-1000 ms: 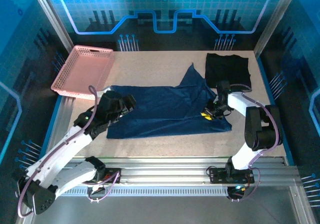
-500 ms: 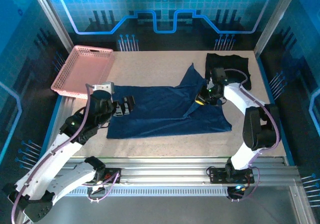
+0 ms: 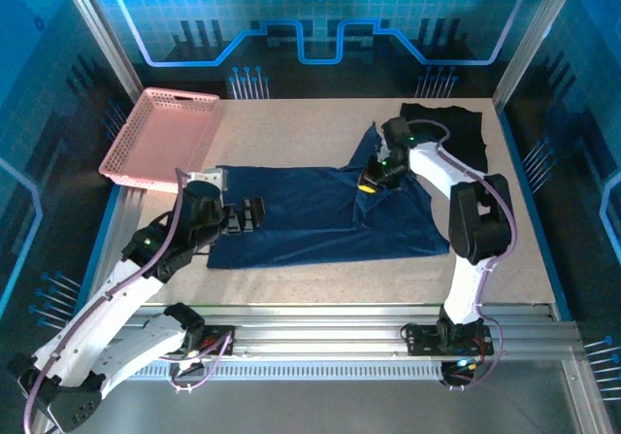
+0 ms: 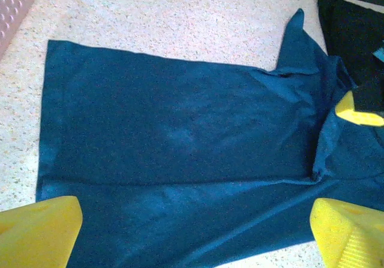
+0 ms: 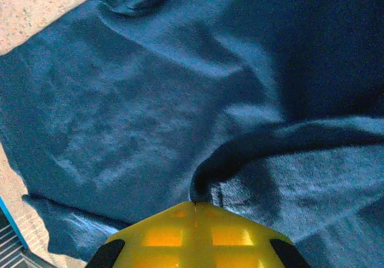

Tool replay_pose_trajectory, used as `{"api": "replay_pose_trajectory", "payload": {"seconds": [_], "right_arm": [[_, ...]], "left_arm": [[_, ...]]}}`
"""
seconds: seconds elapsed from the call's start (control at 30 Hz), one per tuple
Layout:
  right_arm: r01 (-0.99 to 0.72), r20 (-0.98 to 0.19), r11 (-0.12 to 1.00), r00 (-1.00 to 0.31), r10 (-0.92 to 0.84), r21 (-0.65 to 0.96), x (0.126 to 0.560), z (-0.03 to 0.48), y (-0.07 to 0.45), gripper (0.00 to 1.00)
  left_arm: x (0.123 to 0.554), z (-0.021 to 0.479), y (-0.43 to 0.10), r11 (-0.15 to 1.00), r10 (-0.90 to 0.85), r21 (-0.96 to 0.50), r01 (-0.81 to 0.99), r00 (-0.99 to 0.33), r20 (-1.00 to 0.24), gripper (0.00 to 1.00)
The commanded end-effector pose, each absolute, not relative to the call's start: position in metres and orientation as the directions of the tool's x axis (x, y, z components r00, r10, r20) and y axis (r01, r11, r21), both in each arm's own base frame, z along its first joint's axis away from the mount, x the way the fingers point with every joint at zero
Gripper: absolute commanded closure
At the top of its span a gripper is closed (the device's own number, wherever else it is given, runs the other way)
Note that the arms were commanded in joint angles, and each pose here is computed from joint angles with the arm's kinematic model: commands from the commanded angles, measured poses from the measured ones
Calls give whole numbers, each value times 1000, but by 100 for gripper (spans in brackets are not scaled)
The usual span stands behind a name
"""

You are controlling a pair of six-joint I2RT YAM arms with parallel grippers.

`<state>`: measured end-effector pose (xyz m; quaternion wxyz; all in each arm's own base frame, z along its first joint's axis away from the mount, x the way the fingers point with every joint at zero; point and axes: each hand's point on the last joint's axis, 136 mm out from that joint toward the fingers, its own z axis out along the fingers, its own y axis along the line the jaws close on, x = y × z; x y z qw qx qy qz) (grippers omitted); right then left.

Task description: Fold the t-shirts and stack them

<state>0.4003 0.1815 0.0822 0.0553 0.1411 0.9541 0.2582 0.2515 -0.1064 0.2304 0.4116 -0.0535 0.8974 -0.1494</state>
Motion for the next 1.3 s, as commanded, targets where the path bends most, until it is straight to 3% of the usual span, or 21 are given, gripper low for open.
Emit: {"api": "replay_pose_trajectory", "payload": {"seconds": [0.0,0.43,0.57,0.7,0.83,0.93,1.0,1.13,1.23,1.27], "right_arm": [[194,-1,844,-974,225,500,398,77,201,100],[131,40,859,-991,128,494,408,47,236,98],[119,51,854,-993,109,507,409,42,242,92],[88,37,843,-996,80,530,410,48,245,74],[3,-117,821,-989,85,571,415,98,239,44],[-36,-196,838,-977,86,545,406,133,214,29],[22,-189,870,-973,132,492,394,137,180,24],[283,-35,825,-939,343,489,363,101,108,33],[420,38,750,-883,468,512,348,67,76,55],[434,33,759,-877,480,485,344,57,69,63]], "left_arm": [[244,216,-111,938,-239,-345,15,-692,-681,1],[230,187,-106,927,-296,-370,-61,-725,-622,1],[229,181,-103,927,-308,-364,-86,-729,-611,1],[229,173,-101,920,-339,-371,-128,-733,-589,1],[230,165,-104,907,-373,-389,-165,-742,-557,1],[231,154,-107,904,-383,-380,-195,-763,-520,1],[233,142,-109,903,-392,-366,-225,-781,-486,1],[240,115,-113,899,-417,-316,-302,-809,-415,2],[252,98,-125,880,-454,-321,-349,-818,-355,22],[255,92,-125,866,-483,-314,-388,-812,-329,23]]}}
